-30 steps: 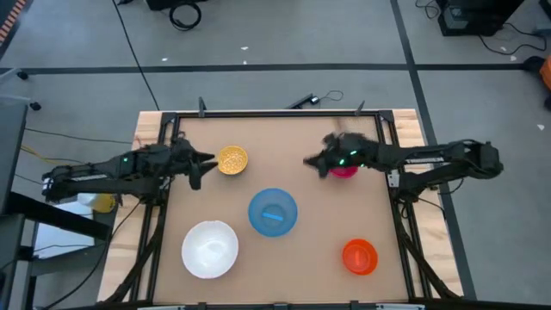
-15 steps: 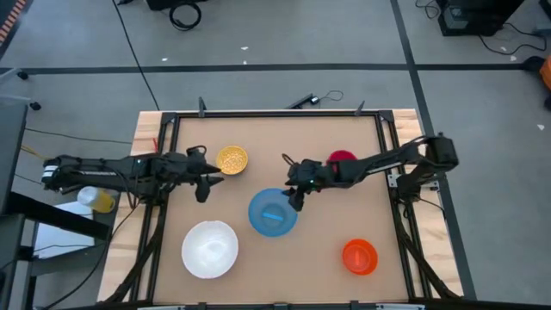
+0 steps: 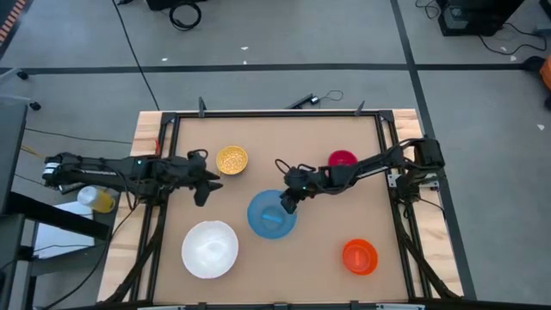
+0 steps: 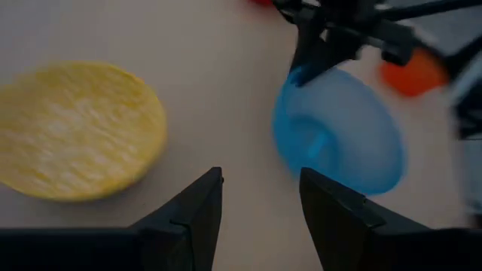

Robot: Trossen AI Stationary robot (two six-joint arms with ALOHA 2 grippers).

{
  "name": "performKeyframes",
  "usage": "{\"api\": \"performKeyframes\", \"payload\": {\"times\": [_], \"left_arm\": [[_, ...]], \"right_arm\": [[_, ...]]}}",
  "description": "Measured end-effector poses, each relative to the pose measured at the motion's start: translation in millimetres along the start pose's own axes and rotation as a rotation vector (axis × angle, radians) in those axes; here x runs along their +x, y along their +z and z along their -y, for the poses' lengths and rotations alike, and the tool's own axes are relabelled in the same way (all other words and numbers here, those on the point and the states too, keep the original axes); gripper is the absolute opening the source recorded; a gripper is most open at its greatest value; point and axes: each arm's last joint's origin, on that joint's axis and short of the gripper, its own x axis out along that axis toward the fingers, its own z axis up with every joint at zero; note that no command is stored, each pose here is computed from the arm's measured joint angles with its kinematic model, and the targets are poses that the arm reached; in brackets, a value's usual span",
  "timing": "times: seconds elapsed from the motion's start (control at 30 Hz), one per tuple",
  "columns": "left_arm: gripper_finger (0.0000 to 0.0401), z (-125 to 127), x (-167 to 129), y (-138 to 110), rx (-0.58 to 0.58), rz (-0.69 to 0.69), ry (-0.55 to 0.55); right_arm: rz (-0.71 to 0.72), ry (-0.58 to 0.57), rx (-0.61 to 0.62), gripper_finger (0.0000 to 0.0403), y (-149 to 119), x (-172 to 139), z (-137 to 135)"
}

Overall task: Nest bowls inside each other
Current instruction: Stack the blue bowl on top of the white bowl

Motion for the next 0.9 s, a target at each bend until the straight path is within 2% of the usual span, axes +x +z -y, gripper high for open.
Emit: {"api": "performKeyframes", "payload": {"times": [0.07, 0.23, 0.37, 0.47, 0.57, 0.7, 0.9], "left_arm": [[0.0181, 5.5, -7.9, 7.8, -0.017, 0.008, -0.056], [0.0181, 15.3, -32.0, 29.2, 0.121, 0.063, -0.077], [0.0181, 19.1, -47.4, 43.7, 0.227, 0.129, -0.003], [0.0181, 19.5, -54.1, 49.2, 0.270, 0.154, 0.057], [0.0181, 20.2, -58.6, 53.5, 0.293, 0.182, 0.091], [0.0181, 20.1, -62.6, 55.6, 0.297, 0.184, 0.120], [0.0181, 17.6, -64.5, 53.0, 0.301, 0.144, 0.156]], "right_arm": [[0.002, 0.046, -0.037, 0.0019, 6.3, -2.8, -13.6], [0.134, 0.153, -0.104, 0.0011, 45.9, -11.9, -69.8], [0.199, 0.176, -0.196, 0.0011, 81.9, -6.1, -109.3], [0.193, 0.158, -0.279, 0.0010, 100.6, 9.2, -129.0], [0.172, 0.137, -0.357, 0.0010, 110.5, 34.8, -141.3], [0.145, 0.194, -0.427, 0.0010, 116.2, 62.2, -160.4], [0.119, 0.241, -0.524, 0.0028, 105.5, 95.7, -182.0]]}}
